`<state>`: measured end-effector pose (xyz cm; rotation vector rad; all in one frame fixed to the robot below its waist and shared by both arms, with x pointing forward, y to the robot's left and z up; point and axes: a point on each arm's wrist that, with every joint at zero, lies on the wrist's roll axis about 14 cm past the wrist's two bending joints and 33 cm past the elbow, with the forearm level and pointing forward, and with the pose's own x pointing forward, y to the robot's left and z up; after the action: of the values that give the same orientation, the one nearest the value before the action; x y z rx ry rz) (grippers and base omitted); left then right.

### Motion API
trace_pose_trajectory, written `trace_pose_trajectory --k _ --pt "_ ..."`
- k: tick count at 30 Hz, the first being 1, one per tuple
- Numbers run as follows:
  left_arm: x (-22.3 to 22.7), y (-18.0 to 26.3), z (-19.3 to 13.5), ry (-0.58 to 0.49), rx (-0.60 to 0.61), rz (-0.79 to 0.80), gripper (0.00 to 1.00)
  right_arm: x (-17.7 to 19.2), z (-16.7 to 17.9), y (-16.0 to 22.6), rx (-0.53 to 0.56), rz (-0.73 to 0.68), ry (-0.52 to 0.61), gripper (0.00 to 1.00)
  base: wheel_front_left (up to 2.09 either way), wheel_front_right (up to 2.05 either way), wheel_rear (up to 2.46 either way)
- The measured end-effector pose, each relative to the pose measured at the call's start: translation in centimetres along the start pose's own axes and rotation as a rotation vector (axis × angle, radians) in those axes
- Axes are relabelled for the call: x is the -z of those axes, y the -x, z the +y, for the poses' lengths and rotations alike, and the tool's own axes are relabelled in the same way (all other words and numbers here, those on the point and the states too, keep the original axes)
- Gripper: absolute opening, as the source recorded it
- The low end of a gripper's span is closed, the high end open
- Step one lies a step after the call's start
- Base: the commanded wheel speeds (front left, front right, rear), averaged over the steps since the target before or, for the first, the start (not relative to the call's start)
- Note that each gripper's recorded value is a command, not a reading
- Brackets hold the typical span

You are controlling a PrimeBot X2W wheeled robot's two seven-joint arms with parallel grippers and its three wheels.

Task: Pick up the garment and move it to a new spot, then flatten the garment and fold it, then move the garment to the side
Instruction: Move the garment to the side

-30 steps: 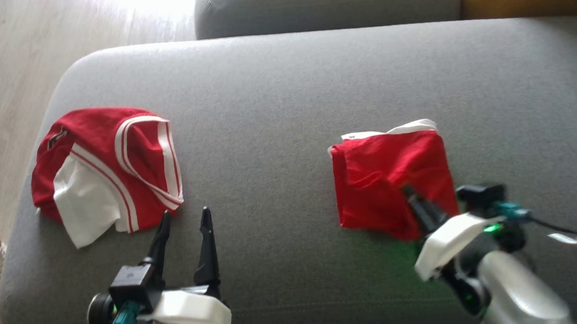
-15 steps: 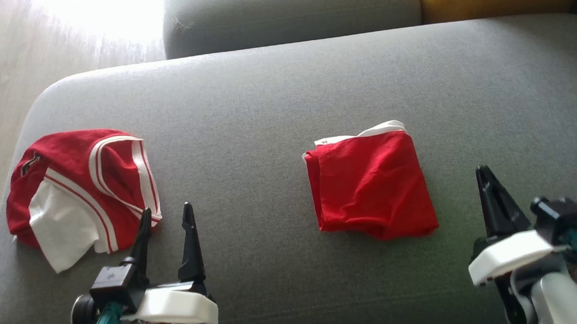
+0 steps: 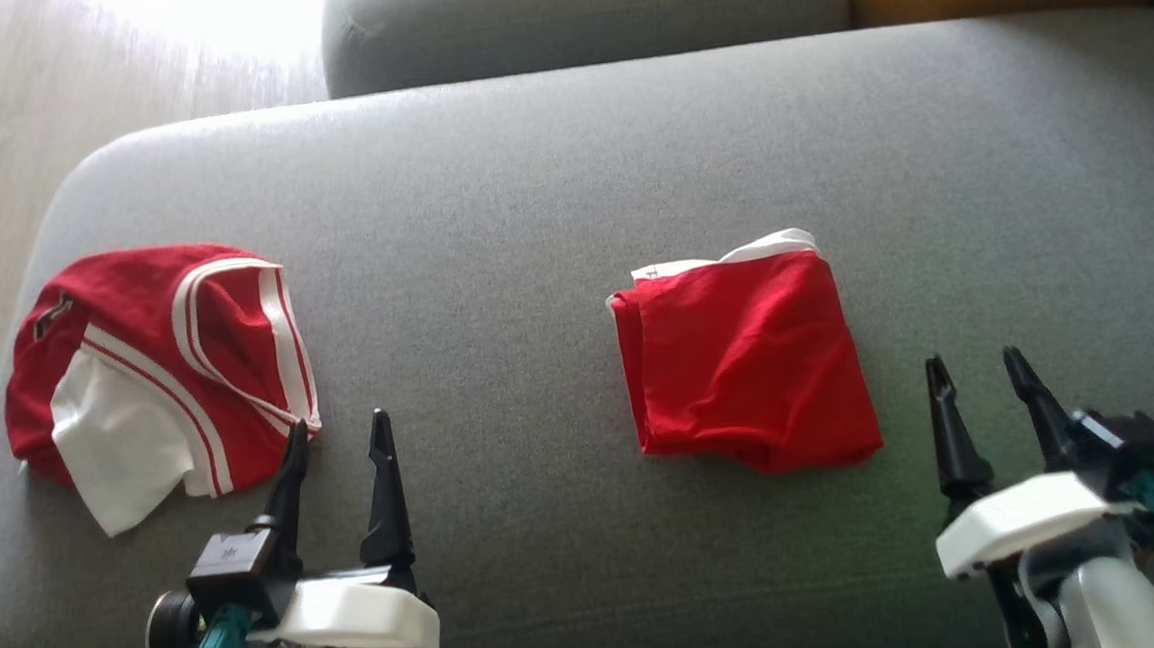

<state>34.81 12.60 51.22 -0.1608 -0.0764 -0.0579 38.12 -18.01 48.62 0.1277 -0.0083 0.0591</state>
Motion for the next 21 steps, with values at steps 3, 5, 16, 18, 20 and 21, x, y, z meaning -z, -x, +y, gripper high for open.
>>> trace_pose_trajectory --k 3,5,16,18,20,21 --pt "0.4 -0.2 0.0 -0.001 0.0 0.011 1.0 -0.1 0.7 -0.9 -0.019 -0.004 -0.011 1.0 0.0 0.0 0.0" --pt "0.8 -0.5 0.0 -0.005 0.002 0.025 1.0 -0.3 1.3 -2.2 -0.028 -0.01 -0.072 1.0 0.0 0.0 0.0" --pt "2.2 -2.6 0.8 -0.011 -0.012 0.059 1.0 7.0 4.0 -7.2 -0.051 0.275 -0.265 1.0 0.0 0.0 0.0" --pt "2.5 -2.8 0.9 -0.012 -0.013 0.067 1.0 7.9 4.3 -7.9 -0.052 0.303 -0.267 1.0 0.0 0.0 0.0" --pt "2.7 -2.9 1.2 -0.014 -0.021 0.074 1.0 8.8 4.4 -8.5 -0.046 0.329 -0.264 1.0 0.0 0.0 0.0" --pt "2.8 -2.9 1.3 -0.016 -0.026 0.078 1.0 9.1 4.4 -8.8 -0.044 0.337 -0.259 1.0 0.0 0.0 0.0"
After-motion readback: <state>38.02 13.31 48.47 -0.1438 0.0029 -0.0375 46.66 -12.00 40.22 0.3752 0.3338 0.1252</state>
